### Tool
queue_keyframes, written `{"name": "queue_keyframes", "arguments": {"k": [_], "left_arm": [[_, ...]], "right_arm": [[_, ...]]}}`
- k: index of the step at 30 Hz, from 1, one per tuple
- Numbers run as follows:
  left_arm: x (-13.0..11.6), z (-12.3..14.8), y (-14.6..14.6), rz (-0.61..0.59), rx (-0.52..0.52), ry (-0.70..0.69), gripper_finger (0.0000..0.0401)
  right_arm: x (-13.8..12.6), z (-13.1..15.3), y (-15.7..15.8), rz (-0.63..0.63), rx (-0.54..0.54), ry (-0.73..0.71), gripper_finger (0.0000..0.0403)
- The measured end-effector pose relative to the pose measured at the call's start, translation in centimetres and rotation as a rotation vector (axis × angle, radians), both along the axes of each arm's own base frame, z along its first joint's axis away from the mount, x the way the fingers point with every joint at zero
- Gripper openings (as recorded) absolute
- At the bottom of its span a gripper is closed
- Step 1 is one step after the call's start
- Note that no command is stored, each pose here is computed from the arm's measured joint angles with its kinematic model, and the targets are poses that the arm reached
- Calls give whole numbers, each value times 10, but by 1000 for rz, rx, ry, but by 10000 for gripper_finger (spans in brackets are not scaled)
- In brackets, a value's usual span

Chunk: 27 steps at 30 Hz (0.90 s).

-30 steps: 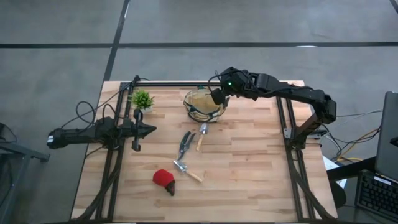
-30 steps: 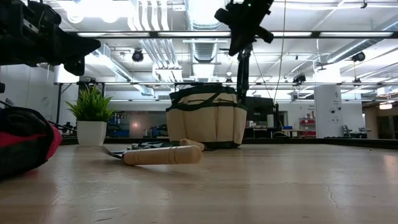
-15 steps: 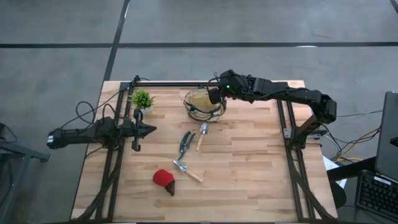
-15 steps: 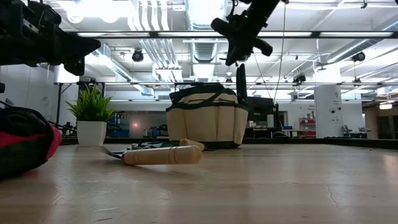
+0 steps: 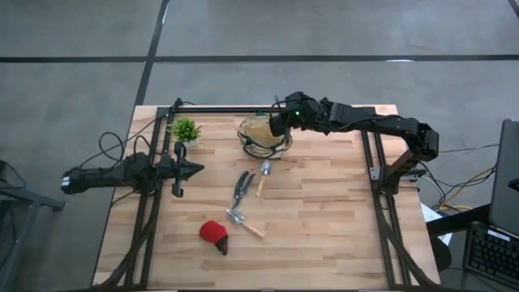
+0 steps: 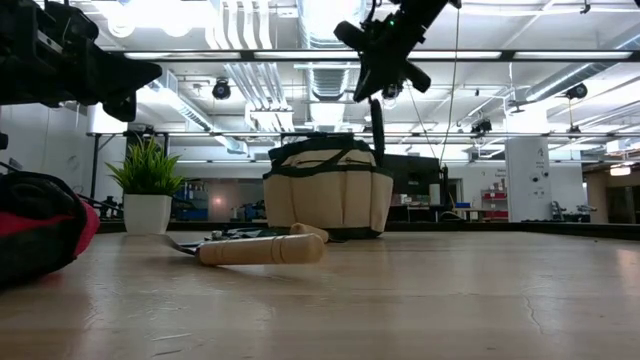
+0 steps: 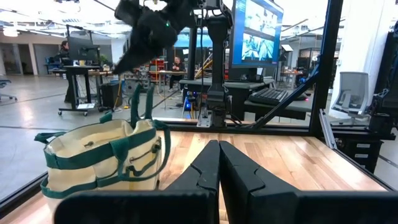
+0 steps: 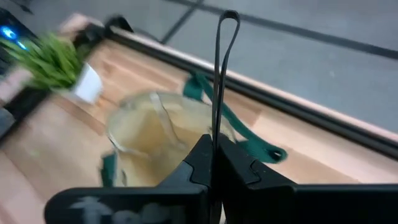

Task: Pick & Place Garden tools in Gardening bag
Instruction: Put the bottom green shear scissors into the brown gardening bag

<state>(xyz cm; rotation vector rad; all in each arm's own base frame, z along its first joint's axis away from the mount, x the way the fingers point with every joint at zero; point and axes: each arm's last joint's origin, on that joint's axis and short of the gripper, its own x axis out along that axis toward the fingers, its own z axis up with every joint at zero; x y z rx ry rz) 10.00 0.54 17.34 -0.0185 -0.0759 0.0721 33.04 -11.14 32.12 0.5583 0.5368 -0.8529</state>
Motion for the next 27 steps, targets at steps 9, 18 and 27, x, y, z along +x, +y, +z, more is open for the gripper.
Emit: {"name": "queue_keyframes", "arguments": {"k": [9,18,27], "left_arm": [[0,0,0,0,0,0,10],[0,0,0,0,0,0,10],[0,0,0,0,0,0,10]], "right_arm": [[1,-28,0,-24,61,52,8],[12,-21,2,125,131,-88,8],[-10,-21,10,8,87,129,8]]}}
